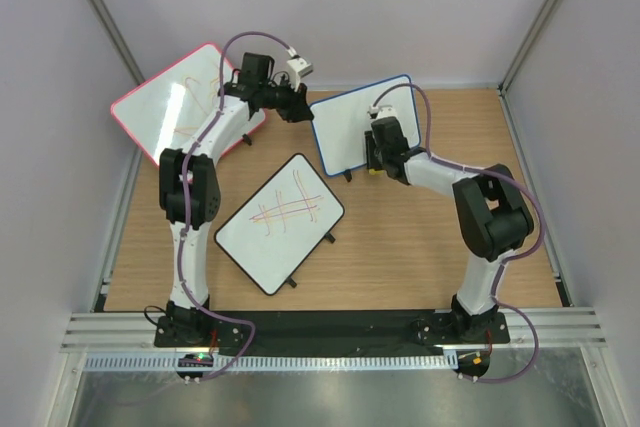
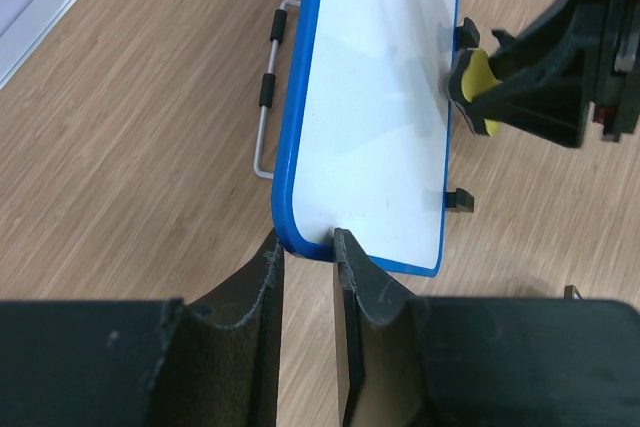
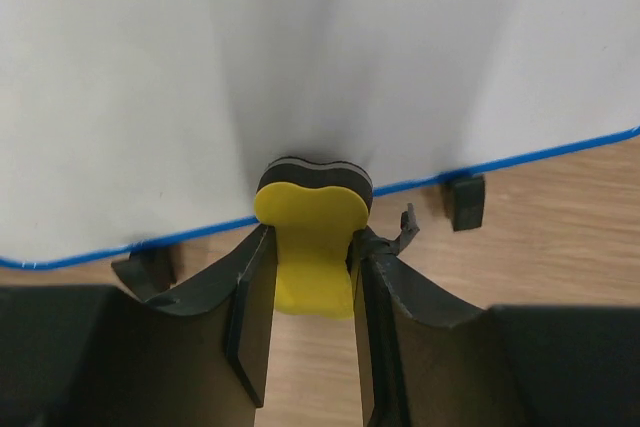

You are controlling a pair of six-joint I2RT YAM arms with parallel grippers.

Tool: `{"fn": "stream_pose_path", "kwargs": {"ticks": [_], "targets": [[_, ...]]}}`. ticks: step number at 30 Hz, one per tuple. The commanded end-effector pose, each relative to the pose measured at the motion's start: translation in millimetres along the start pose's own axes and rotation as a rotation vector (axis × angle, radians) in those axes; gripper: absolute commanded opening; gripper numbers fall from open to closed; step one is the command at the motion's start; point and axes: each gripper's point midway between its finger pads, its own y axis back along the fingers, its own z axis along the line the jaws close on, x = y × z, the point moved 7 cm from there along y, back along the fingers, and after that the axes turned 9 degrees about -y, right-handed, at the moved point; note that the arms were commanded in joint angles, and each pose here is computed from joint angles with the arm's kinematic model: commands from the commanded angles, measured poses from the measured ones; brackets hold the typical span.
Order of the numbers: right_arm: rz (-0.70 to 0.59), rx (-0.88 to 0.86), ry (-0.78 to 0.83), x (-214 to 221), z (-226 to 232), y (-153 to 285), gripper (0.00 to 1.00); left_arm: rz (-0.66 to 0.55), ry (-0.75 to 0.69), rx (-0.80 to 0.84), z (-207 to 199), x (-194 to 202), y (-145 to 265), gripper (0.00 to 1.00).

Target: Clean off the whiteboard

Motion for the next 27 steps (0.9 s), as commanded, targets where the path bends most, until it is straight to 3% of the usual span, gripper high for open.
{"fn": "stream_pose_path", "kwargs": {"ticks": [1,6,12,14,15,19,23,27], "targets": [[0.117,-0.039,-0.002,-0.8,6.0,35.7,0.01,0.013,-0.059,0.027,-12.8,-7.8,2.1,0.0],[0.387,0.031,0.024,34.3,-8.9,63.2,0.01,0.019,-0.06,0.025,-13.7,-5.9,2.8,0.0],[0.5,0.065,0.046,59.7,-15.7,86.4,0.02,0.018,-0.06,0.021,-13.0,-6.7,2.8,0.0],[0.511,0.052,0.058,60.4,-13.7,89.1,0.16,0.018,-0.057,0.023,-13.0,-6.7,2.5,0.0],[0.509,0.046,0.058,59.1,-13.5,89.6,0.43,0.019,-0.054,0.023,-13.2,-6.2,2.4,0.0],[0.417,0.021,0.055,38.1,-9.6,94.2,0.74,0.022,-0.055,0.02,-12.9,-5.4,2.3,0.0],[0.275,0.015,0.037,1.7,-18.0,92.5,0.8,0.023,-0.053,0.019,-12.1,-4.5,2.3,0.0],[0.22,0.041,0.113,-17.0,-35.3,70.6,0.74,0.021,-0.057,0.021,-13.3,-6.1,2.0,0.0]]}}
